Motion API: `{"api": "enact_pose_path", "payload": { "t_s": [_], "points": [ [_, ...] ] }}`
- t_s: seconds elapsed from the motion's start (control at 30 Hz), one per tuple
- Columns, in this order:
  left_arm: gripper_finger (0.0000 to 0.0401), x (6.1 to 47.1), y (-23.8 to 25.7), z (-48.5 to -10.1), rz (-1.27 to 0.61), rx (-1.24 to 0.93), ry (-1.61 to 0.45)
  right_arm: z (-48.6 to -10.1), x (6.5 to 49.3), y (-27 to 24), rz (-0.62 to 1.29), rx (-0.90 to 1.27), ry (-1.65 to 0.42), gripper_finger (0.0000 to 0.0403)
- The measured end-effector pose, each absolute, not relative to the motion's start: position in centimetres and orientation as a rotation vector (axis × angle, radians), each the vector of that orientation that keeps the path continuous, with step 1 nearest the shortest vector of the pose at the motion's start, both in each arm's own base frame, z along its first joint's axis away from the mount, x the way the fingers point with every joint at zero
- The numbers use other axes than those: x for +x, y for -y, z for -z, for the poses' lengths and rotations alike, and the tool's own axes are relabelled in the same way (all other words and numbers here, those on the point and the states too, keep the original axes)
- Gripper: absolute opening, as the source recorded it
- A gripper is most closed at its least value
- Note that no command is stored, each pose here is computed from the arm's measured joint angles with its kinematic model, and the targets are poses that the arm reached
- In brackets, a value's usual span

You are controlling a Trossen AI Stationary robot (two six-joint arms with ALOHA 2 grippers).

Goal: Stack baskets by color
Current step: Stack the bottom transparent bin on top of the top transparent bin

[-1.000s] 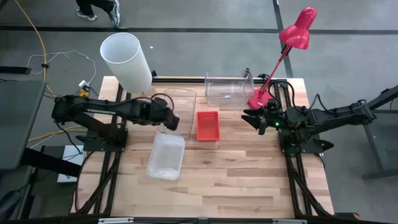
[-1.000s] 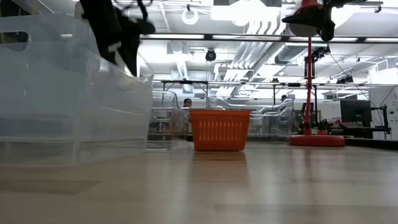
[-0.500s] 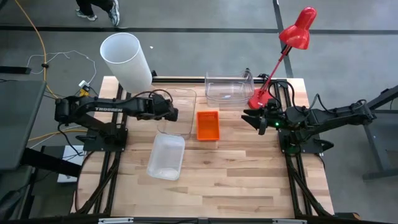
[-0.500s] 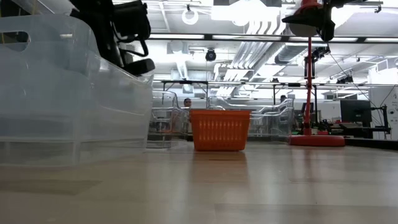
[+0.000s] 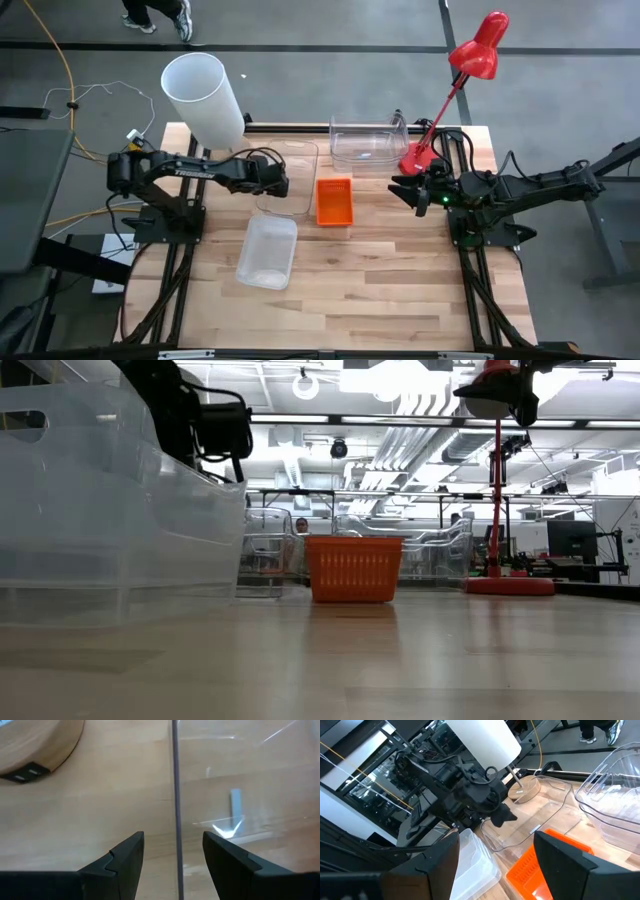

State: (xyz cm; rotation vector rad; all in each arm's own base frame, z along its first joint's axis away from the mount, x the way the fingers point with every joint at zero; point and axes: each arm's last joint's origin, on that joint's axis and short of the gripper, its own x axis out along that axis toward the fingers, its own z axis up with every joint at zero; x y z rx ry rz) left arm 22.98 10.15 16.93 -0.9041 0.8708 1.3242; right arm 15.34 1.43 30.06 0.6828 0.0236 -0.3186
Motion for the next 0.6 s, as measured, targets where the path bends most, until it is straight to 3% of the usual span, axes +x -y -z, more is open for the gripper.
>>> {"api": "enact_pose_path", "payload": {
  "t_s": [0.3,0.47,0.6],
  "points": [
    [0.0165,23.21,-10.24,-16.2,-1.339,-0.905,-0.891,-30.06,15.34,-1.43,0.32,0.683,-0.024,0.0243],
    [0.0105,23.12,-10.48,-16.21,-1.335,-0.885,-0.901,-30.06,15.34,-1.43,0.32,0.683,-0.023,0.0243],
    [0.0034,23.23,-10.64,-16.27,-1.315,-0.834,-0.904,-30.06,15.34,-1.43,0.32,0.683,-0.023,0.0243]
  ]
}}
